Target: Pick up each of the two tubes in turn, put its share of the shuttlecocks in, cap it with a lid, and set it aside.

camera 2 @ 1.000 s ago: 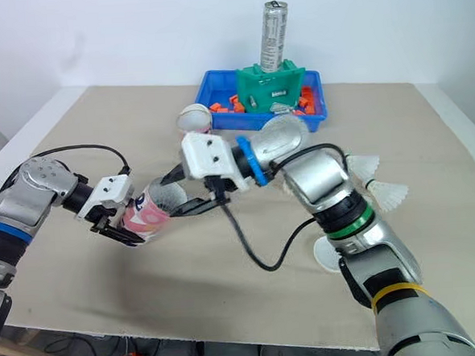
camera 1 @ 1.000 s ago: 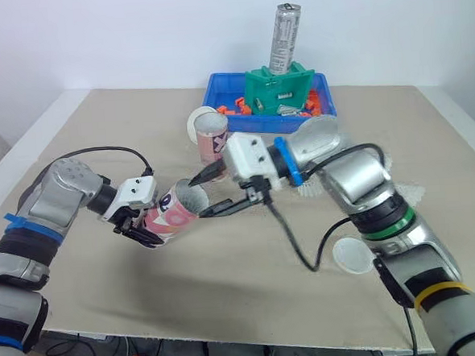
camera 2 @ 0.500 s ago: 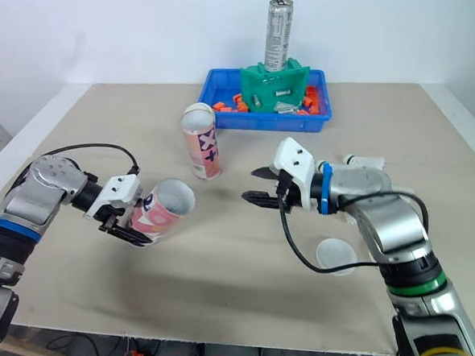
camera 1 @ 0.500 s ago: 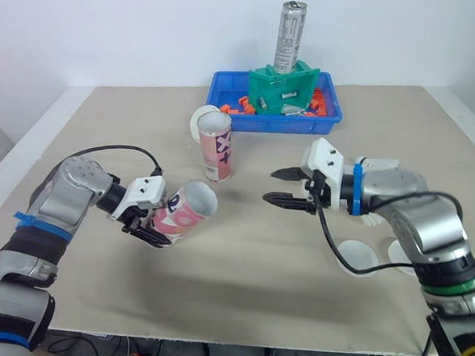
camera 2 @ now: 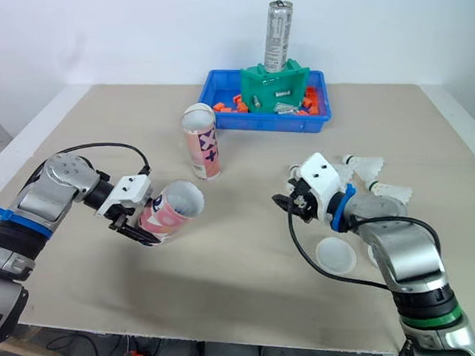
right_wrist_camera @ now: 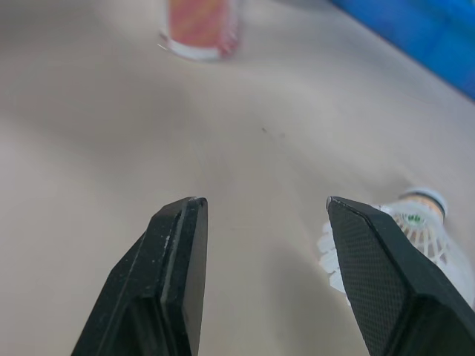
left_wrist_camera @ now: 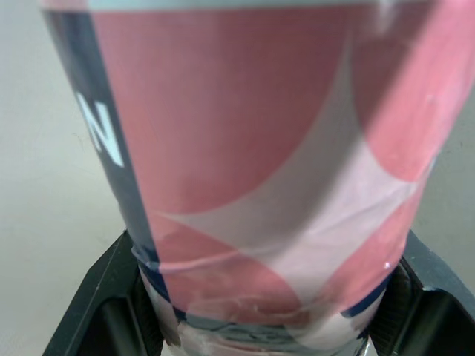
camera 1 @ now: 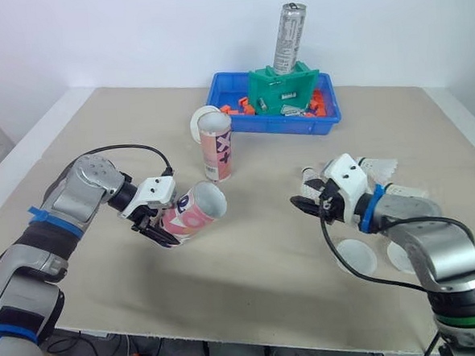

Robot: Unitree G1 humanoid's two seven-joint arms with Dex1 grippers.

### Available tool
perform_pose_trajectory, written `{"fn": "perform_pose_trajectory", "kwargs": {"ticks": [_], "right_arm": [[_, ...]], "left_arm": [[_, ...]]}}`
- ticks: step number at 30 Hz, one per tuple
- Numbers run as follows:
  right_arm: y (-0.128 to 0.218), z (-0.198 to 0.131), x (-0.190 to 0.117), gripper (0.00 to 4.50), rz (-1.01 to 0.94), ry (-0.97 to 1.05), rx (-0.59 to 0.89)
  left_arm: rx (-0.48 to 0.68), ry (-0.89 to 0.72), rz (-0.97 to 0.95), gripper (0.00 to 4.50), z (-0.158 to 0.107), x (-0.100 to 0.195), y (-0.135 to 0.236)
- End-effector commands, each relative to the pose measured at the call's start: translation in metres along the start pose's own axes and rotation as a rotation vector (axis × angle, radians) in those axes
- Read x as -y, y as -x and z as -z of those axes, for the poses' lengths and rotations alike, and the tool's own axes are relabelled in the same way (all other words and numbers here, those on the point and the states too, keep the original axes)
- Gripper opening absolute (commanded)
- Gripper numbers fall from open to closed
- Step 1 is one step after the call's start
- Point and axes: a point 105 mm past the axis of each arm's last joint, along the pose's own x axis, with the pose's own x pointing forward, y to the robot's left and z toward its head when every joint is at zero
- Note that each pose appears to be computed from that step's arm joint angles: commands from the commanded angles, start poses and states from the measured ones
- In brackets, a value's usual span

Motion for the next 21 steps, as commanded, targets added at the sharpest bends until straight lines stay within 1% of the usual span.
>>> {"fn": "perform_pose_trajectory", "kwargs": {"ticks": [1,4,12,21], "right_arm": [[-0.006,-0.001,0.004,2.80,0.036,-0.001,-0.010],[-0.012,0.007,0.012,2.80,0.083,-0.021,-0.039],[-0.024,0.007,0.021,2.80,0.141,-0.018,-0.050],[-0.035,0.020,0.031,2.80,0.260,-0.115,-0.116]], "left_arm": [[-0.007,0.017,0.037,2.90,0.005,0.005,-0.011],[-0.007,0.021,0.032,2.90,0.006,0.006,-0.009],[-0.005,0.018,0.031,2.90,0.005,0.006,-0.009],[-0.003,0.014,0.026,2.90,0.003,0.006,-0.007]]}}
